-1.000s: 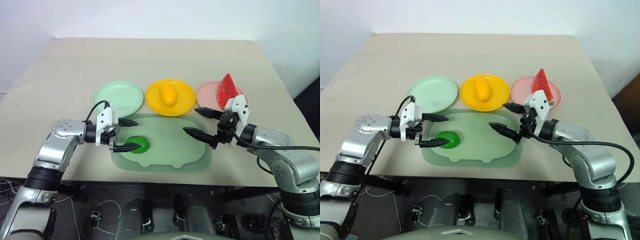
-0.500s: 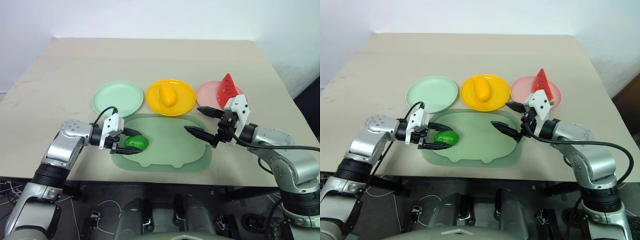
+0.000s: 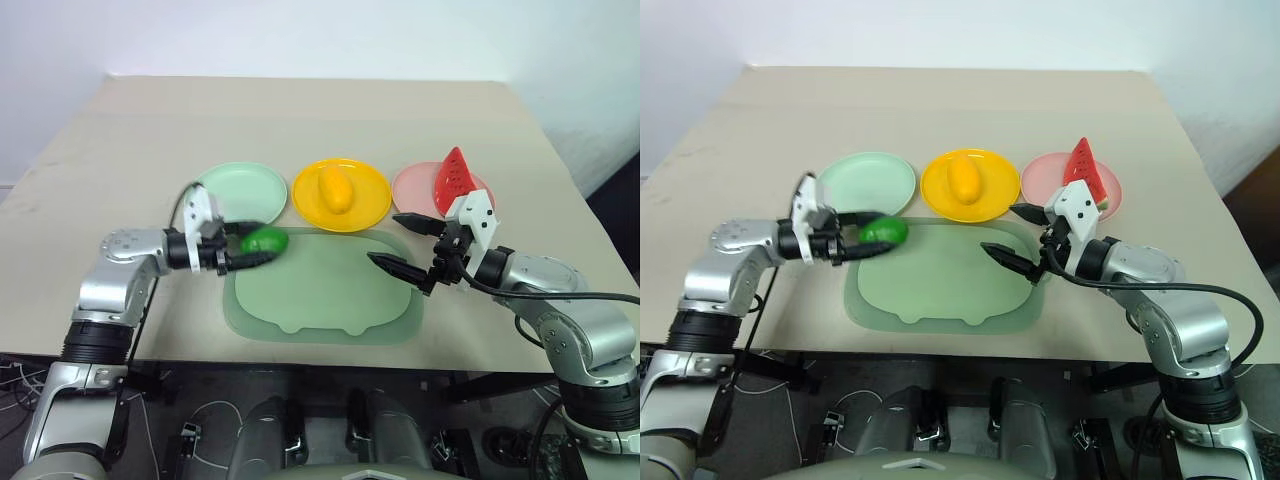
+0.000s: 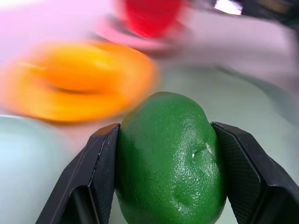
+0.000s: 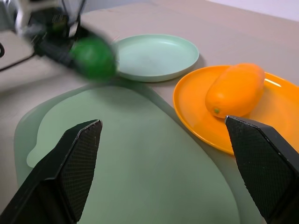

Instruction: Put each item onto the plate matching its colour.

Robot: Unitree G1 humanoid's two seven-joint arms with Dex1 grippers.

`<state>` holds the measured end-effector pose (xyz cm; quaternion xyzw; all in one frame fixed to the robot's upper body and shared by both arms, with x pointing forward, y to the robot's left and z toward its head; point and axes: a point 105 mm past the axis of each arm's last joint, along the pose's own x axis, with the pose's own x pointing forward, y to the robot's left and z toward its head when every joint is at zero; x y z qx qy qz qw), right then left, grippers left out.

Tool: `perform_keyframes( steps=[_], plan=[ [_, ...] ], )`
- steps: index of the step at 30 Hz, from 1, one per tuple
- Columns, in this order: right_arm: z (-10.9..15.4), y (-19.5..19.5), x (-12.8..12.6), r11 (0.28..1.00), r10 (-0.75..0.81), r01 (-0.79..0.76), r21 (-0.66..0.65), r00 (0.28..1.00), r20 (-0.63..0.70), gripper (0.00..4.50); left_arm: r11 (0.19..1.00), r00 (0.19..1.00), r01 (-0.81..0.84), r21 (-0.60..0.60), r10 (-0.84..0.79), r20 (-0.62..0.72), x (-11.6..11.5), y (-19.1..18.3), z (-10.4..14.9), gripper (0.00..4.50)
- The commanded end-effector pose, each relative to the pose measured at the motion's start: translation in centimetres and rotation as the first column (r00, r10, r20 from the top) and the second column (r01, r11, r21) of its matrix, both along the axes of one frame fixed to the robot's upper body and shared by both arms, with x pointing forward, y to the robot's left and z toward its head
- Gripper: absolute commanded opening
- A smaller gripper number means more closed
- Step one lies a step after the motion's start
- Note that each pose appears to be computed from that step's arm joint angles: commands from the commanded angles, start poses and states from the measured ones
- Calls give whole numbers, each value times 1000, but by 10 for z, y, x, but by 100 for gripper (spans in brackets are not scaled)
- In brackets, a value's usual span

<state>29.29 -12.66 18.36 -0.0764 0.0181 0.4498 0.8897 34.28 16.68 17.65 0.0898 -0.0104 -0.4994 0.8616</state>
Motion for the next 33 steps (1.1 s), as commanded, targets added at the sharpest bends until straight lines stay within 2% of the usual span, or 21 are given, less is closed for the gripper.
perform_keyframes(
  steps=[1, 4, 8, 13, 19, 25, 30, 33],
  plan=[
    [11, 4, 1, 1000, 16, -16, 4, 998, 54, 450, 981, 984, -159, -112, 166, 62, 12, 12, 23, 273],
    [10, 5, 3, 1000, 20, -20, 2, 998, 54, 450, 918, 932, -349, -186, 360, 28, 36, 26, 29, 273],
    [10, 7, 5, 1000, 29, -29, -3, 998, 57, 450, 879, 903, -421, -222, 431, -7, 48, 25, 32, 273],
    [13, 7, 9, 1000, 28, -28, -3, 998, 64, 450, 794, 801, -597, -116, 596, -51, 81, 21, 10, 273],
    [13, 7, 11, 1000, 20, -20, -1, 998, 67, 450, 755, 751, -656, 11, 654, -85, 96, 14, -16, 273],
    [12, 5, 9, 1000, 6, -6, 4, 998, 65, 450, 733, 724, -679, 44, 678, -127, 104, 14, -21, 273],
    [11, 4, 8, 1000, 2, -2, -1, 998, 65, 450, 749, 737, -661, 43, 659, -150, 103, 15, -22, 432],
    [11, 4, 7, 1000, 3, -3, -1, 998, 66, 450, 770, 759, -637, 41, 635, -141, 99, 14, -19, 444]
  ],
)
